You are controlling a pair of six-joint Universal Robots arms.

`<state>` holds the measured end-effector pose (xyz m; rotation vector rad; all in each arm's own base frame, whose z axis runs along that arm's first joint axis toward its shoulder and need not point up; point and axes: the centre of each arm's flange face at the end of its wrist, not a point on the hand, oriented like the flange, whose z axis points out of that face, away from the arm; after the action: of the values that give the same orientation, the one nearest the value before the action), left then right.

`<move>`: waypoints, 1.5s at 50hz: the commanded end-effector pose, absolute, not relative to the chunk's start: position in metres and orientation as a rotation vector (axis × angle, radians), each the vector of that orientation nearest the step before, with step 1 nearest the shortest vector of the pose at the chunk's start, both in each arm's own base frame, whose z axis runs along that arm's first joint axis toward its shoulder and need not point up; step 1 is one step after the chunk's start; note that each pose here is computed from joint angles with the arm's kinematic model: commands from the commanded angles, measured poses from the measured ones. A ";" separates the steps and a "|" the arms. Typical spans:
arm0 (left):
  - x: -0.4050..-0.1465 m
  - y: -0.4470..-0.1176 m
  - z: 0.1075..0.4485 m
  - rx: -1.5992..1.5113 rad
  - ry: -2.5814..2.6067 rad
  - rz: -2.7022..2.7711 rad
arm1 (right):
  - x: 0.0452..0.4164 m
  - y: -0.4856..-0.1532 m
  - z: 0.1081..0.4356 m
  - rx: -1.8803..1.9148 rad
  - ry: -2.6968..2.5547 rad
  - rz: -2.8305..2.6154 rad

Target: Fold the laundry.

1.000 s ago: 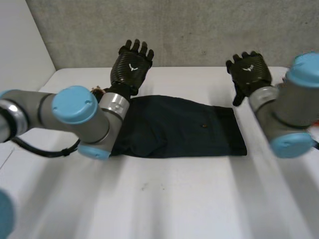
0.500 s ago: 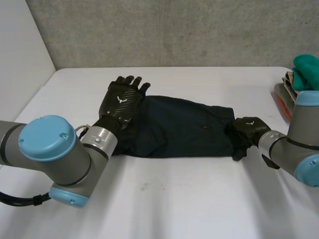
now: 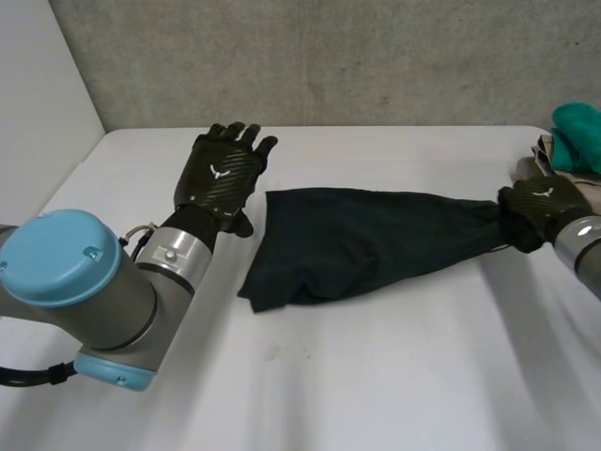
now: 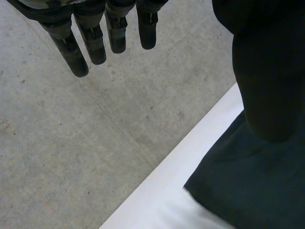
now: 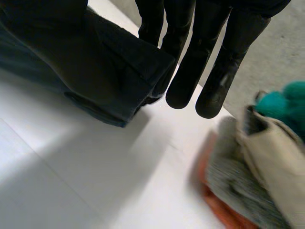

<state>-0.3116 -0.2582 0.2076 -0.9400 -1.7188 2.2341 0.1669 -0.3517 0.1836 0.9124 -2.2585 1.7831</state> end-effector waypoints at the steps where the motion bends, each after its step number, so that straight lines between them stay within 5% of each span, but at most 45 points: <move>1: -0.304 -0.258 0.202 -0.937 -1.756 2.223 | 0.148 -0.366 0.193 1.006 -2.062 1.708; 10: -0.298 -0.264 0.203 -0.918 -1.773 2.236 | 0.260 -0.335 0.222 1.395 -1.758 2.087; 17: -0.294 -0.267 0.207 -0.906 -1.774 2.252 | 0.354 -0.272 0.180 1.969 -1.526 2.305; 23: -0.287 -0.277 0.210 -0.881 -1.787 2.281 | 0.383 -0.253 0.141 2.149 -1.543 2.287; 29: -0.285 -0.292 0.222 -0.849 -1.752 2.344 | 0.392 -0.256 0.157 2.018 -1.572 2.322; 39: -0.315 -0.316 0.258 -0.779 -1.643 2.334 | 0.351 -0.283 0.258 1.073 -2.235 2.633; 50: -0.384 -0.311 0.205 -0.902 -1.757 1.985 | 0.315 -0.325 0.216 0.884 -2.611 2.240; 75: -0.377 -0.309 0.136 -1.098 -2.188 1.664 | 0.327 -0.340 0.134 1.202 -2.638 1.696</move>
<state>-0.3845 -0.3180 0.1452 -1.0415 -2.0900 1.7667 0.3311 -0.3419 0.1429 1.0279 -2.8186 1.7806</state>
